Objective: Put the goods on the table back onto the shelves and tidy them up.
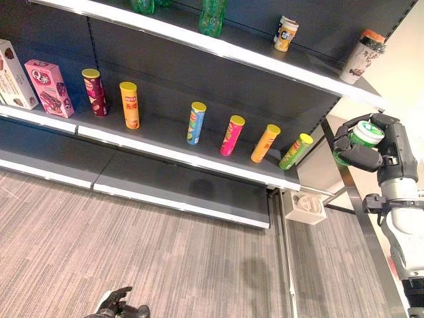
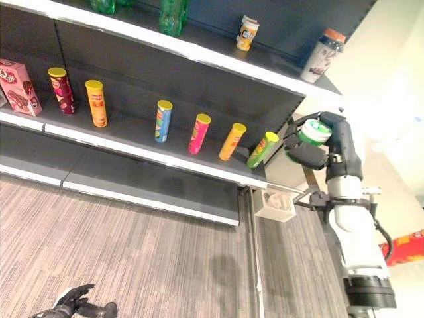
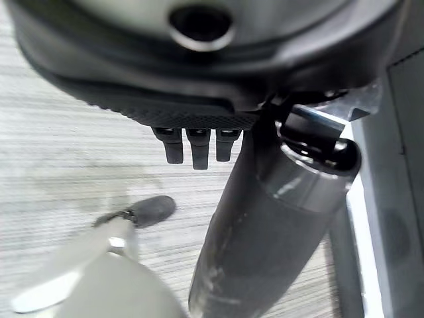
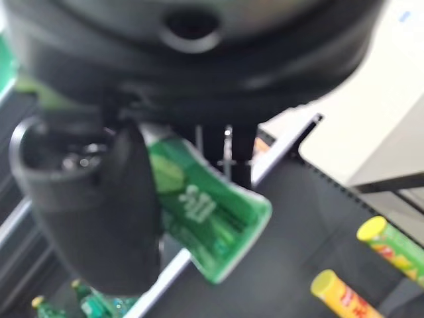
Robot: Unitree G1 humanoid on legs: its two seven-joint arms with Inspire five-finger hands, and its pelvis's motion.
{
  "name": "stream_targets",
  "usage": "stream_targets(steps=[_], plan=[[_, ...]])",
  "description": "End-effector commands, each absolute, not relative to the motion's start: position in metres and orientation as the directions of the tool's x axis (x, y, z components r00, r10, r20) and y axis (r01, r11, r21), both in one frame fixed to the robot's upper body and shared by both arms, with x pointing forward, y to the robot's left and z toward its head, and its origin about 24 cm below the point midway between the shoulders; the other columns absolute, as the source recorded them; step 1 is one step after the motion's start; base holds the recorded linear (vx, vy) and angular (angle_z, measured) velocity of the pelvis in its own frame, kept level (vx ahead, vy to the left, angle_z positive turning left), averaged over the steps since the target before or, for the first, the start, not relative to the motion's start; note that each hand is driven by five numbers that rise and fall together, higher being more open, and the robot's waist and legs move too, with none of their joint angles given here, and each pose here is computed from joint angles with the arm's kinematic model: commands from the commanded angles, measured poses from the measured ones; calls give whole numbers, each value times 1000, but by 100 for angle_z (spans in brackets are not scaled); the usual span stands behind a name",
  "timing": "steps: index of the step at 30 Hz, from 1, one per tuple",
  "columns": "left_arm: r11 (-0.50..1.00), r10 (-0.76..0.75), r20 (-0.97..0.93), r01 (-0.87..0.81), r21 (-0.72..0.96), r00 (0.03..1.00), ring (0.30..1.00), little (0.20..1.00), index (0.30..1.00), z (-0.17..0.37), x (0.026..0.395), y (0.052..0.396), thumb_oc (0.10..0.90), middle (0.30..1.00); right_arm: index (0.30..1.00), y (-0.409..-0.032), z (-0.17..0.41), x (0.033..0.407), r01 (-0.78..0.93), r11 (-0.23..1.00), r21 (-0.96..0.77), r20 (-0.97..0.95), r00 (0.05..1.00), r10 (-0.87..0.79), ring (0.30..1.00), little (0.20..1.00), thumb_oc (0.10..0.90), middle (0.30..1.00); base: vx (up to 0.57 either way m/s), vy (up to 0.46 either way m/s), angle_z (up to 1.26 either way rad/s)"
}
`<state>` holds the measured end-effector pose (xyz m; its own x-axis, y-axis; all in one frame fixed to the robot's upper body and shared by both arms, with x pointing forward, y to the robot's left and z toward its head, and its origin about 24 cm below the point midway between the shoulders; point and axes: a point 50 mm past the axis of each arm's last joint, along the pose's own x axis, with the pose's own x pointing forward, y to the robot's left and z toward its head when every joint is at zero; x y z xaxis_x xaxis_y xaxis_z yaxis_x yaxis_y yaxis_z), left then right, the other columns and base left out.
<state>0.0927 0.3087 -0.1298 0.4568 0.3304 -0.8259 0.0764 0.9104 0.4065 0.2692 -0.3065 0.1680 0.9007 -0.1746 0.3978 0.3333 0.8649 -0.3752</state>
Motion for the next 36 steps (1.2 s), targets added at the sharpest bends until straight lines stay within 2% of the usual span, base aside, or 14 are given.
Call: stream_targets(steps=[1,12,17,22,25,29,36], plan=[[903,292,-771,101,417,566,900,900,900,-122,126,300,800,900,300,-310,257,264,459,836,-300,706,697,-129,300,300,400,300,0,0,0],[917,252,-758,101,385,601,900,900,900,-121,139,288,800,900,300,-302,299,255,477,799,-365,777,629,-21,300,300,400,300,-19,-29,-7],[931,212,-723,88,354,657,900,900,900,-114,158,280,800,900,300,-305,318,244,518,780,-351,822,570,-8,300,300,400,300,-66,-44,22],[938,186,-692,85,337,698,900,900,900,-108,172,274,800,900,300,-304,319,242,505,793,-341,827,563,-3,300,300,400,300,88,28,29],[937,189,-665,70,342,722,900,900,900,-102,178,276,800,900,300,-294,323,241,468,827,-310,852,523,23,300,300,400,300,291,264,-20],[939,191,-672,66,337,716,900,900,900,-104,175,277,800,900,300,-290,329,239,450,842,-298,867,497,41,300,300,400,300,302,211,-46],[938,180,-712,99,332,679,900,900,900,-115,165,268,800,900,300,-274,365,230,460,841,-286,920,377,107,300,300,400,300,346,309,-46]])
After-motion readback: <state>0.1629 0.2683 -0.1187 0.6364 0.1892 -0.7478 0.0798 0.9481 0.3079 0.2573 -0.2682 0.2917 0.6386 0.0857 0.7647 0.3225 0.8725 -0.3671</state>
